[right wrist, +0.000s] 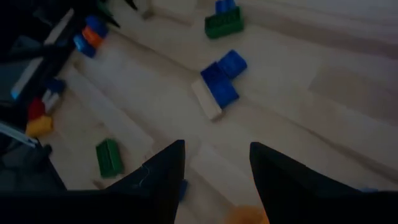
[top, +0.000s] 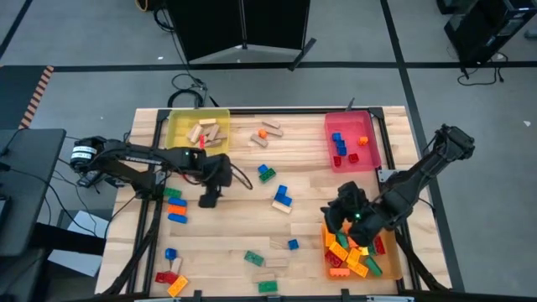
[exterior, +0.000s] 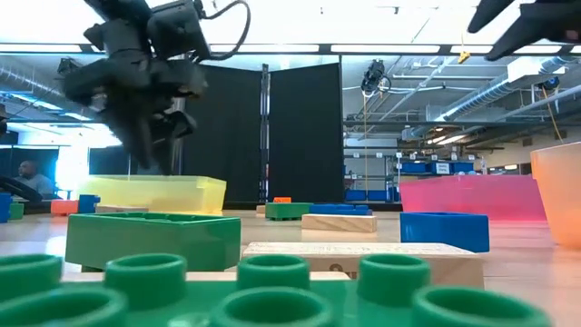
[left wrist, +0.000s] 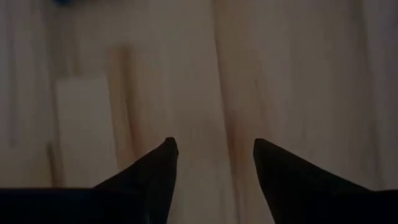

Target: Sort blocks by size

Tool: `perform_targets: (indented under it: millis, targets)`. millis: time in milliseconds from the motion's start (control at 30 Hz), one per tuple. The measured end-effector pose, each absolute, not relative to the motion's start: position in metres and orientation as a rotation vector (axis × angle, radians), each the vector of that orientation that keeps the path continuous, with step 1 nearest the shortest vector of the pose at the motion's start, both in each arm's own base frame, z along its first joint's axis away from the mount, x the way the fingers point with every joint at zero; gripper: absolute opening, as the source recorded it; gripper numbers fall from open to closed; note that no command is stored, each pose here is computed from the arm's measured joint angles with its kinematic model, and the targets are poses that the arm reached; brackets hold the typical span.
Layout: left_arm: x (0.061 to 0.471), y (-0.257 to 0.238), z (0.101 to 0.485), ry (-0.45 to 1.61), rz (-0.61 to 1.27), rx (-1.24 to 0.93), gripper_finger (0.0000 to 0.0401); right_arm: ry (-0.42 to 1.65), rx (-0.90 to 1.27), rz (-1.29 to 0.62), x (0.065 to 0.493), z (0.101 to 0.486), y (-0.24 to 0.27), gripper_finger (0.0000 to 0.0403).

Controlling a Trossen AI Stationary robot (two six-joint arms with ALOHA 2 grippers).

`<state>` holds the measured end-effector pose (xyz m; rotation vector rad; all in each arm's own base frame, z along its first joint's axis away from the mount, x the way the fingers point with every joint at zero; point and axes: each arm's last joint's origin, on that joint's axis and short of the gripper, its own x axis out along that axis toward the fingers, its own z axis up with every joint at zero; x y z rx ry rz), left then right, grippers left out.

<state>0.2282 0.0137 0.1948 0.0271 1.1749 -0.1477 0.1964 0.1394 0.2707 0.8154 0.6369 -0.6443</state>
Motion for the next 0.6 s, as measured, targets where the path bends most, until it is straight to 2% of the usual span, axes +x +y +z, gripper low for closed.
perform_targets:
  millis: [200,333,600]
  targets:
    - [0.210,0.014,0.181,1.339,-0.198,0.175,0.0220,0.570,0.800,-0.634,0.212,0.275,0.129,0.0195]
    - [0.205,0.017,0.176,1.390,-0.177,0.326,0.0220,0.539,0.780,-0.613,0.221,0.278,0.123,0.0195]
    - [0.194,0.018,0.151,1.450,-0.231,0.460,0.0219,0.516,0.753,-0.598,0.229,0.281,0.117,0.0195]
